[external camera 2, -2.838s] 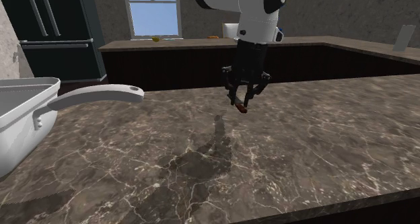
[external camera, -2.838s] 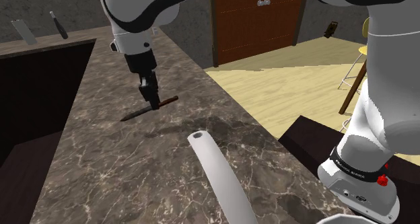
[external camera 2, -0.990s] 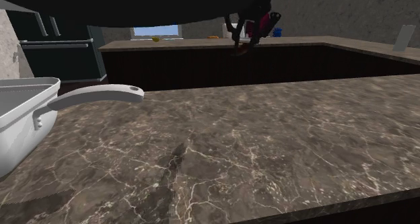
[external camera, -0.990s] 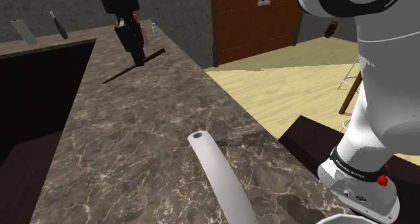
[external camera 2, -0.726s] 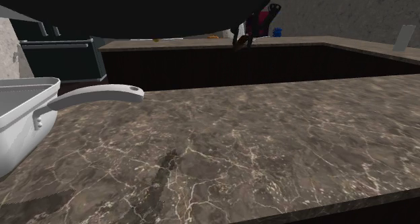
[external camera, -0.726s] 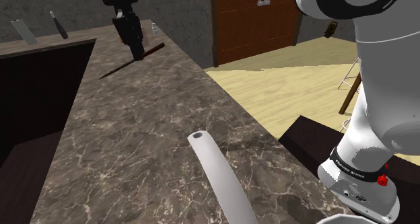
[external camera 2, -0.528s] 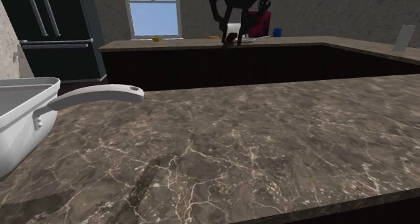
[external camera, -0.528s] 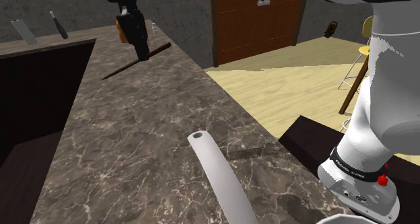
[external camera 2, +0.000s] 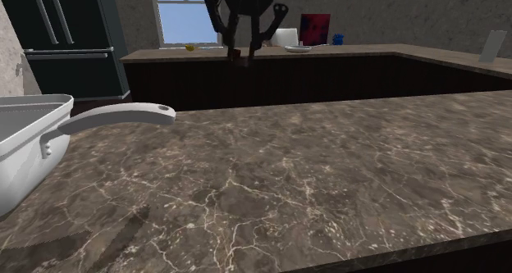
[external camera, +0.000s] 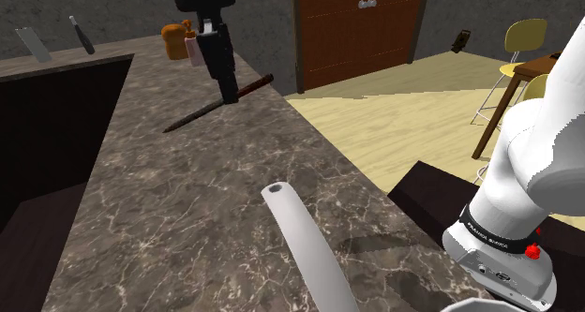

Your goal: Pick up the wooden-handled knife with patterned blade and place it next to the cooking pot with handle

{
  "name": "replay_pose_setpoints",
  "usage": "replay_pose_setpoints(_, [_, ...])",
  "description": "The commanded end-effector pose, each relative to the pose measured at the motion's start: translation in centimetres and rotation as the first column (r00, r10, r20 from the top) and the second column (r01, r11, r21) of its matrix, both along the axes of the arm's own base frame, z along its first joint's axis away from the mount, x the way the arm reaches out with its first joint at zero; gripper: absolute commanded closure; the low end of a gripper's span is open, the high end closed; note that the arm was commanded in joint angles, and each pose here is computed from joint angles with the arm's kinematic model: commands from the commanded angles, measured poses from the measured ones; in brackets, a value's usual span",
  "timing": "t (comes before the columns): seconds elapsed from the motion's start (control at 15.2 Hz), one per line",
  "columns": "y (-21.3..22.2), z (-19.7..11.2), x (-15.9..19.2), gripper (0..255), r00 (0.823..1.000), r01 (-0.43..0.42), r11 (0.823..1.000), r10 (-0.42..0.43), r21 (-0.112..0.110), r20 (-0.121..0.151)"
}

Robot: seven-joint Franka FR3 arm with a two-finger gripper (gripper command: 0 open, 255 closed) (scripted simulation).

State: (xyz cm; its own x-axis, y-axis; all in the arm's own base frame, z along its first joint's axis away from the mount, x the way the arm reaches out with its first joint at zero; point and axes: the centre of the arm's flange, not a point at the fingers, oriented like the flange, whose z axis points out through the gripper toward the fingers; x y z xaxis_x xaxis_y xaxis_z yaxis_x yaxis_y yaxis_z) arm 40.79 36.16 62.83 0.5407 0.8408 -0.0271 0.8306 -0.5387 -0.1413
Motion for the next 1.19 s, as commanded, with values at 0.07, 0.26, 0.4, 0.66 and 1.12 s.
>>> replay_pose_setpoints(0.07, [0.2,-1.5,-0.2,255,1.000,0.001,1.000,-0.001,0.000,0.000])
replay_pose_setpoints(0.26, [0.2,-3.1,-0.2,255,1.000,0.001,1.000,-0.001,0.000,0.000])
replay_pose_setpoints(0.4, [0.2,-4.1,-0.2,255,1.000,0.001,1.000,-0.001,0.000,0.000])
replay_pose_setpoints(0.66, [0.2,-6.2,-0.2,255,1.000,0.001,1.000,-0.001,0.000,0.000])
replay_pose_setpoints(1.12, [0.2,-9.9,-0.2,255,1.000,0.001,1.000,-0.001,0.000,0.000])
